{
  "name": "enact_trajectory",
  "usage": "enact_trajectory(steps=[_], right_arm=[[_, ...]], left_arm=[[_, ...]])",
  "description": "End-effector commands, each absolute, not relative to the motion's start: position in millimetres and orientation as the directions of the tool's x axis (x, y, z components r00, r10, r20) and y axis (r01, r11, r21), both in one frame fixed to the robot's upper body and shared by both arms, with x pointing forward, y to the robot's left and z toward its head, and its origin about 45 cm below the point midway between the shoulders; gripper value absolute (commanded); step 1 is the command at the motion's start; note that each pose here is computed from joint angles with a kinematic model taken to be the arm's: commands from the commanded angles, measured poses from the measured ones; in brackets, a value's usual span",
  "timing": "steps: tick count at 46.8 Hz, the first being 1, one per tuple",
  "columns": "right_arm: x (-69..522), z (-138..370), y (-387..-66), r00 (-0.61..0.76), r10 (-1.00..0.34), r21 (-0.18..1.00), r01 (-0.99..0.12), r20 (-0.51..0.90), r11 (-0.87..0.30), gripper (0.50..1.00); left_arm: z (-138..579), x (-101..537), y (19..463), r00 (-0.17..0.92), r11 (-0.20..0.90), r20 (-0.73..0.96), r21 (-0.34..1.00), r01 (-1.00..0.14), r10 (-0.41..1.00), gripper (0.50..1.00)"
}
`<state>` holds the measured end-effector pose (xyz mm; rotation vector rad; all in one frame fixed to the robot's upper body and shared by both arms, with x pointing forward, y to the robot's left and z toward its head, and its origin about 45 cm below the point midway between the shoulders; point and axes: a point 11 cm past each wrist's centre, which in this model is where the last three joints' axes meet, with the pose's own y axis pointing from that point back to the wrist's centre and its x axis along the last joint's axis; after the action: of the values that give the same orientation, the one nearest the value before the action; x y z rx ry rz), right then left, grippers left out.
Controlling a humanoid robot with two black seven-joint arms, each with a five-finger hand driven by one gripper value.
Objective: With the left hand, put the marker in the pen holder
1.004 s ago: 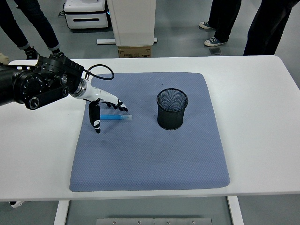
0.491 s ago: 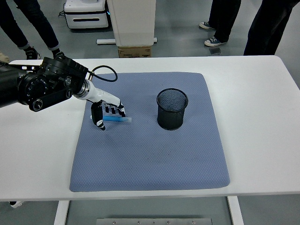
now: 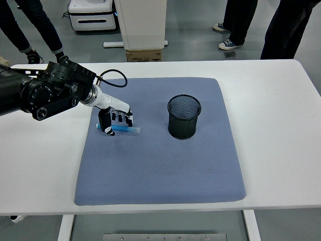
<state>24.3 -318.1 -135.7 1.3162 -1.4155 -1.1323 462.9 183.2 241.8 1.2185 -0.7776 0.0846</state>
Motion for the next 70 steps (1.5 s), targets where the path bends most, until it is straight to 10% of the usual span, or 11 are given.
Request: enact_trajectory(steps=[1,70], right_arm=[[24.3,-135.7,-318.1,-0.061,-0.998,0.978,-0.205,0.014,0.027,1.0],[24.3,-135.7,-318.1,-0.061,-0.998,0.978,-0.205,0.014,0.027,1.0]], left_arm=[[242.3,463.2,183.1,0.743,0.376,0.577,0.807,-0.456,-0.339,0.719],[244.9,466.0,171.4,0.701,0.392,0.613,0.784,-0.482,-0.365,0.654]])
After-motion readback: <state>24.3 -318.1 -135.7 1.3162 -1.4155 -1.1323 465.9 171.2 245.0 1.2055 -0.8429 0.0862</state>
